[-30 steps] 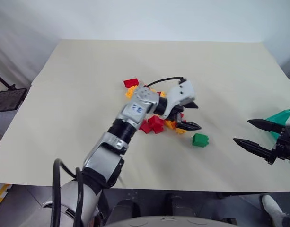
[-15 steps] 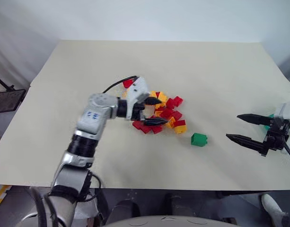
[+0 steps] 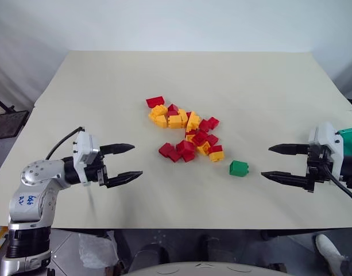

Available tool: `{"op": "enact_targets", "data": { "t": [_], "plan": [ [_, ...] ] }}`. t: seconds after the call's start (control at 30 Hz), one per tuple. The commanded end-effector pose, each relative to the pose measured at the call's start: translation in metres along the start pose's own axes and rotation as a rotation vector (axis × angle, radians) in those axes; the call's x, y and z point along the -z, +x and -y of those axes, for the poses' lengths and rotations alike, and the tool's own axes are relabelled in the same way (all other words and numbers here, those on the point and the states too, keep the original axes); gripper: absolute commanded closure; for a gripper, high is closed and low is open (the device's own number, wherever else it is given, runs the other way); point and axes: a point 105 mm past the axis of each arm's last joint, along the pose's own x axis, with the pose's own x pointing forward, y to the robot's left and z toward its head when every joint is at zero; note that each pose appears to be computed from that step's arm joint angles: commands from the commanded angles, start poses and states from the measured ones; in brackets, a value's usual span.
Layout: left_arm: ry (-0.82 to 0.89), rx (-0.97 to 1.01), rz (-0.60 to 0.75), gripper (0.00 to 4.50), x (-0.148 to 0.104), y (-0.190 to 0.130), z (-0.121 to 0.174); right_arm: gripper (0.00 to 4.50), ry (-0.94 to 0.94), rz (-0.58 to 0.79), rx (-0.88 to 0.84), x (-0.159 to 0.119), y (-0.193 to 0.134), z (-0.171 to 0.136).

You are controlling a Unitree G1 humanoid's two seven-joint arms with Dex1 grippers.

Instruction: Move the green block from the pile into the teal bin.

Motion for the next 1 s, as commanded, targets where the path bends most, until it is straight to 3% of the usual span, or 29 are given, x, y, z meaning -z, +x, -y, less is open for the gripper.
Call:
{"op": "enact_targets", "data": {
  "t": [0.03,0.4,0.57,0.8,1.0],
  "plan": [
    [0.062,-0.030,0.027,0.03,0.002,-0.026,0.006,0.00,-0.060,-0.036,0.009,-0.012,-0.005,-0.004],
    [0.084,-0.026,0.060,0.03,0.006,-0.038,0.012,0.00,-0.083,-0.101,0.008,-0.013,-0.003,-0.007],
    [0.107,0.002,0.092,0.03,0.012,-0.032,0.017,0.00,-0.159,-0.203,-0.139,-0.006,0.024,-0.010],
    [0.132,0.081,0.147,0.03,0.011,-0.016,0.026,0.00,-0.236,-0.315,-0.166,0.003,0.063,0.017],
    [0.146,0.189,0.162,0.03,0.010,-0.002,0.032,0.00,-0.242,-0.294,-0.211,0.001,0.086,0.023]
  ]
}}
